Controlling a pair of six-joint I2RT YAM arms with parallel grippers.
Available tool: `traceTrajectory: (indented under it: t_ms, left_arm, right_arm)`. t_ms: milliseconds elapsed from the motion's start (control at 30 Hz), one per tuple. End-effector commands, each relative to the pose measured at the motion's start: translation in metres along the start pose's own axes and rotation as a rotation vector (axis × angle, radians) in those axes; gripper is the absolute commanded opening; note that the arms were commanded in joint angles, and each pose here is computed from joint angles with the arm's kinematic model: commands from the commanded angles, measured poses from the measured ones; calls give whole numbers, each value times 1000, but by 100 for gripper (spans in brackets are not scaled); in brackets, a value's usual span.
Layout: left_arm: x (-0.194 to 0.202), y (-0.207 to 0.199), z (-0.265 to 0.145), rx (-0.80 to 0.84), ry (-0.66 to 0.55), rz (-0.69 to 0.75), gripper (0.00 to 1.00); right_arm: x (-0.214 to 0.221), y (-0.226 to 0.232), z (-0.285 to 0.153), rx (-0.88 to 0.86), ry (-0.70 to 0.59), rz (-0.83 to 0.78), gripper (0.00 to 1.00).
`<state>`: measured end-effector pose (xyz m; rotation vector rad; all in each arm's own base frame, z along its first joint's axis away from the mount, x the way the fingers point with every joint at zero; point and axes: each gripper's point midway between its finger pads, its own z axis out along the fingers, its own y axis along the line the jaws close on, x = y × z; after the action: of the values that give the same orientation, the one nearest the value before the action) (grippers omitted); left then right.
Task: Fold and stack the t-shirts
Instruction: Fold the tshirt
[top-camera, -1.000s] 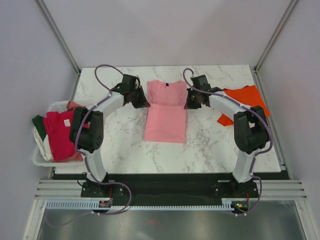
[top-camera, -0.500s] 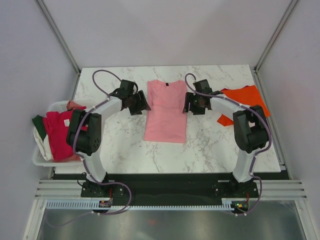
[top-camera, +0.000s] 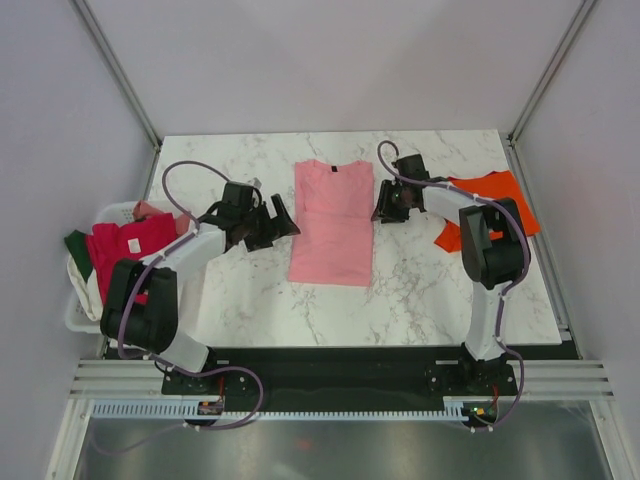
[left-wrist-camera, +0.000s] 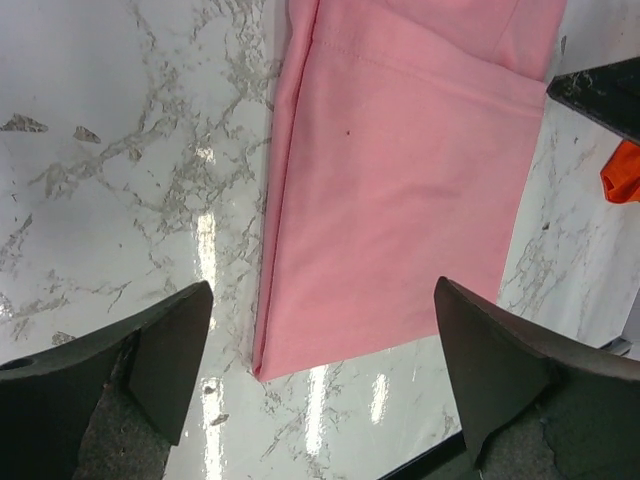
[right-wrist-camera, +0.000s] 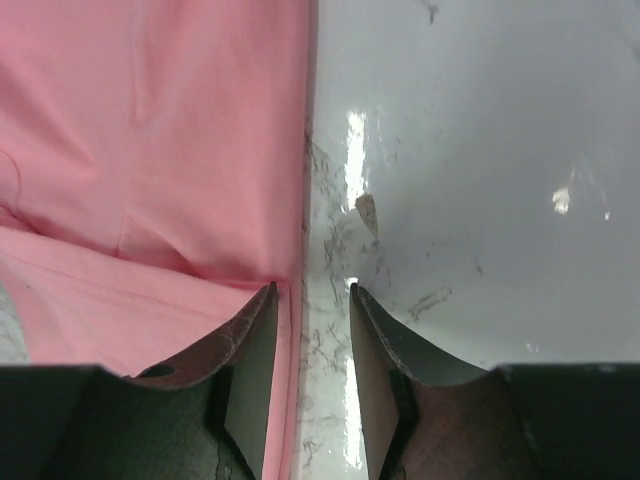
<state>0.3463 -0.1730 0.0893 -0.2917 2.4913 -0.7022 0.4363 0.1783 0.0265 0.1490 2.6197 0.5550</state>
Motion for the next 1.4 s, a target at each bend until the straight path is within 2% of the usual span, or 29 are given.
traceTrajectory:
  t_ms: [0, 100, 133, 300, 400, 433, 567, 700, 800, 1033, 1200, 1367]
  left_arm:
    - [-1, -10, -5, 72, -28, -32, 100]
    - [4, -13, -6, 110, -22, -19, 99]
    - [9, -12, -5, 119, -14, -18, 99]
    - [21, -9, -15, 134, -15, -10, 99]
    - [36, 0, -18, 111, 19, -21, 95]
    - [43, 4, -18, 105, 38, -27, 93]
    - [67, 12, -21, 98, 104, -51, 79]
    - [94, 14, -22, 90, 157, -33, 73]
    - [100, 20, -23, 68, 170, -29, 71]
    - [100, 19, -21, 69, 175, -27, 69]
    - [101, 21, -18, 61, 184, -24, 61]
    - [103, 22, -16, 58, 193, -23, 58]
  right_arm:
    - [-20, 3, 9, -41, -21, 7, 43]
    - [-29, 8, 8, -69, -25, 10, 48]
    - [-30, 10, 6, -70, -29, 9, 53]
    - [-30, 19, -24, -89, -65, 4, 55]
    - [-9, 20, -48, -98, -65, 20, 55]
    - [15, 16, -48, -92, -33, 28, 54]
    - [67, 20, -73, -99, -3, 40, 54]
    - [124, 18, -91, -117, 50, 78, 52]
    - [149, 32, -97, -164, 74, 75, 52]
    - [169, 41, -96, -184, 90, 38, 55]
    - [171, 43, -86, -184, 105, 30, 51]
    - [169, 43, -78, -175, 111, 30, 48]
